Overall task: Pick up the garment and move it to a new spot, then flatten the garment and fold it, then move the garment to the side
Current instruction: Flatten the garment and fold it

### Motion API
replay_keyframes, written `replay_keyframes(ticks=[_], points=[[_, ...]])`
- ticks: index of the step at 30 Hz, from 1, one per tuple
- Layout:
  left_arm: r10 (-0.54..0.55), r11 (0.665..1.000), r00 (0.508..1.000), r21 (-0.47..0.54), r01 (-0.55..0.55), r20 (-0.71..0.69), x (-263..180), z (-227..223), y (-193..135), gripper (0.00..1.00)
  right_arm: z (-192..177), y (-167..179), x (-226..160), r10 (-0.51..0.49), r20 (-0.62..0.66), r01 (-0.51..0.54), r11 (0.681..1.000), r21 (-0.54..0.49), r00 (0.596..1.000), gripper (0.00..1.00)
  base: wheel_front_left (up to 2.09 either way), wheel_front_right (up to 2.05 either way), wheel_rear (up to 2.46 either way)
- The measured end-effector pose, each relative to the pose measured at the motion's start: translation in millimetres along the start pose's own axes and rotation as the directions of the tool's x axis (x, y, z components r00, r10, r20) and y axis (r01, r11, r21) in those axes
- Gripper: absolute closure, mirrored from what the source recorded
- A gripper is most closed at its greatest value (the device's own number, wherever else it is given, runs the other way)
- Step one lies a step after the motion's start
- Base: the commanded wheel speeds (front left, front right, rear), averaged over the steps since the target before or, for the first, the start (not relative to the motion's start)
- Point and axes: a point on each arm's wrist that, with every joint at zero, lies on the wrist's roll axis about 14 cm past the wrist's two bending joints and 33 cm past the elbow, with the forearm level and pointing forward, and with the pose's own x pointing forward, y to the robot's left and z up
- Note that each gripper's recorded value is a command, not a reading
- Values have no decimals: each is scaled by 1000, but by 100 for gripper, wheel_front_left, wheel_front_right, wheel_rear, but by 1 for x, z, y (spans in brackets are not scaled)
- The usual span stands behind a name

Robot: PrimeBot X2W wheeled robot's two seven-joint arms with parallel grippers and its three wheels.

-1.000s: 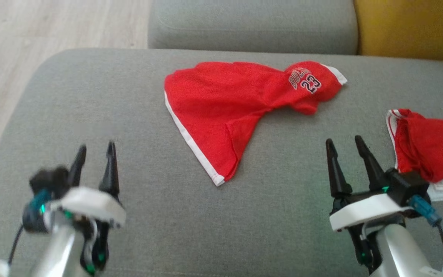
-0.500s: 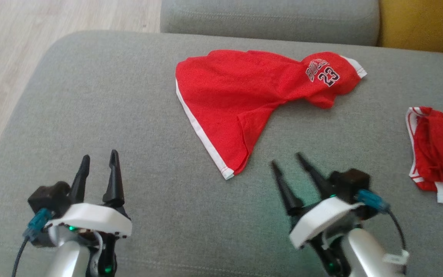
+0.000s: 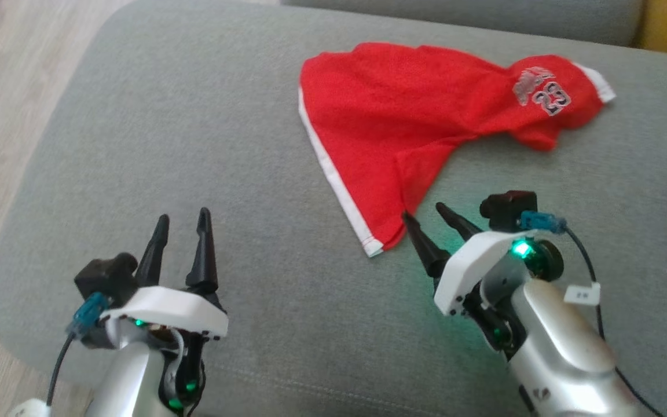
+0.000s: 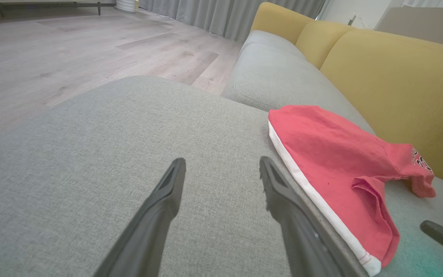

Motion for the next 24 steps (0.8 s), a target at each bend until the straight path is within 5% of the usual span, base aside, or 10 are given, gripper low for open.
replay_keyframes(ticks=[8, 10, 24], points=[[33, 999, 999, 0, -33, -10, -1, -4, 10, 0, -13, -2, 20, 10, -75, -11, 1000, -23, 997, 0, 0, 0, 0], [46, 999, 999, 1, -46, -10, -2, -4, 14, 0, -16, -1, 23, 13, -87, -15, 999, -30, 996, 100, 0, 0, 0], [-8, 1000, 1000, 10, 8, 19, 5, 4, 0, 0, -4, -34, 0, -97, -1, 97, 994, -58, 995, 100, 0, 0, 0]])
